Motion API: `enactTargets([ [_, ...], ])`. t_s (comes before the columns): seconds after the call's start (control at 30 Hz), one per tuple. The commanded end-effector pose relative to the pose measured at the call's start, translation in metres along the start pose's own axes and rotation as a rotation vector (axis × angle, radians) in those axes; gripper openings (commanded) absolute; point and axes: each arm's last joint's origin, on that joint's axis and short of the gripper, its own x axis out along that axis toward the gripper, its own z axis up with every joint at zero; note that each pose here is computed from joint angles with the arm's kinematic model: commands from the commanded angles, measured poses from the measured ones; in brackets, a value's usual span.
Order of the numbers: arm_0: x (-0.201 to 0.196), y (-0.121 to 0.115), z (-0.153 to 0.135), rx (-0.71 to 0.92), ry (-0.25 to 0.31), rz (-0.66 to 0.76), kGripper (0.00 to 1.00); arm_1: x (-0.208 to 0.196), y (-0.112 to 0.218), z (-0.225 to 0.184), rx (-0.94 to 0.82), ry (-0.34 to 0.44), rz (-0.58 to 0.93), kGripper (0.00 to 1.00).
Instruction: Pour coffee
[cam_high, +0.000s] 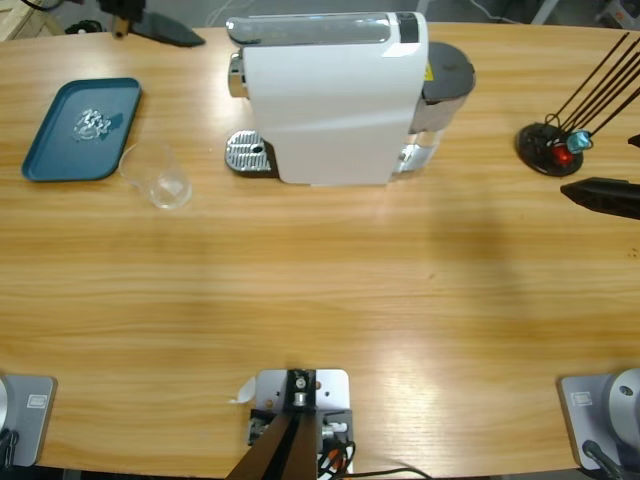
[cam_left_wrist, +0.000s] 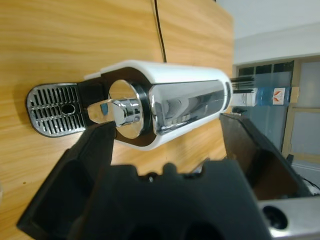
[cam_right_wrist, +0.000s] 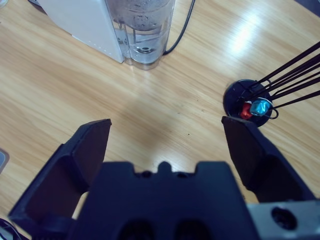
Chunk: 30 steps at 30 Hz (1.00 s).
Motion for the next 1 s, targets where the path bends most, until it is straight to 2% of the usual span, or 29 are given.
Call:
enactTargets([
  [0.03, 0.032, 0.008, 0.0, 0.016, 0.064, 0.025, 0.88, 0.001, -0.001, -0.007, 0.004, 0.006, 0.005, 0.996],
  [0.1, 0.032, 0.007, 0.0, 0.021, 0.059, 0.028, 0.709, 0.001, -0.001, -0.007, 0.004, 0.006, 0.005, 0.996],
  [0.2, 0.031, 0.005, 0.001, 0.028, 0.047, 0.026, 0.618, 0.001, 0.0, -0.007, 0.005, 0.004, 0.008, 0.996],
  [0.23, 0.031, 0.004, 0.003, 0.03, 0.043, 0.025, 0.552, 0.0, -0.001, -0.007, 0.005, 0.003, 0.008, 0.996],
  [0.33, 0.031, 0.003, 0.003, 0.03, 0.039, 0.029, 0.437, 0.001, 0.0, -0.007, 0.005, 0.004, 0.008, 0.996],
  [0.43, 0.033, 0.005, 0.003, 0.027, 0.045, 0.035, 0.383, 0.0, 0.0, -0.008, 0.005, 0.003, 0.01, 0.996],
  [0.7, 0.035, 0.006, 0.004, 0.032, 0.046, 0.039, 0.373, 0.0, 0.0, -0.007, 0.005, 0.004, 0.01, 0.996],
  [0.8, 0.03, 0.005, 0.003, 0.031, 0.033, 0.064, 0.162, 0.0, 0.0, -0.007, 0.005, 0.004, 0.01, 0.996],
  [0.9, 0.028, 0.007, 0.001, 0.028, 0.041, 0.09, 0.133, 0.0, 0.0, -0.008, 0.005, 0.003, 0.01, 0.996],
  [0.97, 0.027, 0.007, 0.001, 0.029, 0.038, 0.091, 0.02, 0.001, 0.0, -0.007, 0.005, 0.004, 0.01, 0.996],
  [1.0, 0.026, 0.007, 0.001, 0.03, 0.036, 0.09, 0.002, 0.001, 0.0, -0.007, 0.005, 0.004, 0.01, 0.996],
])
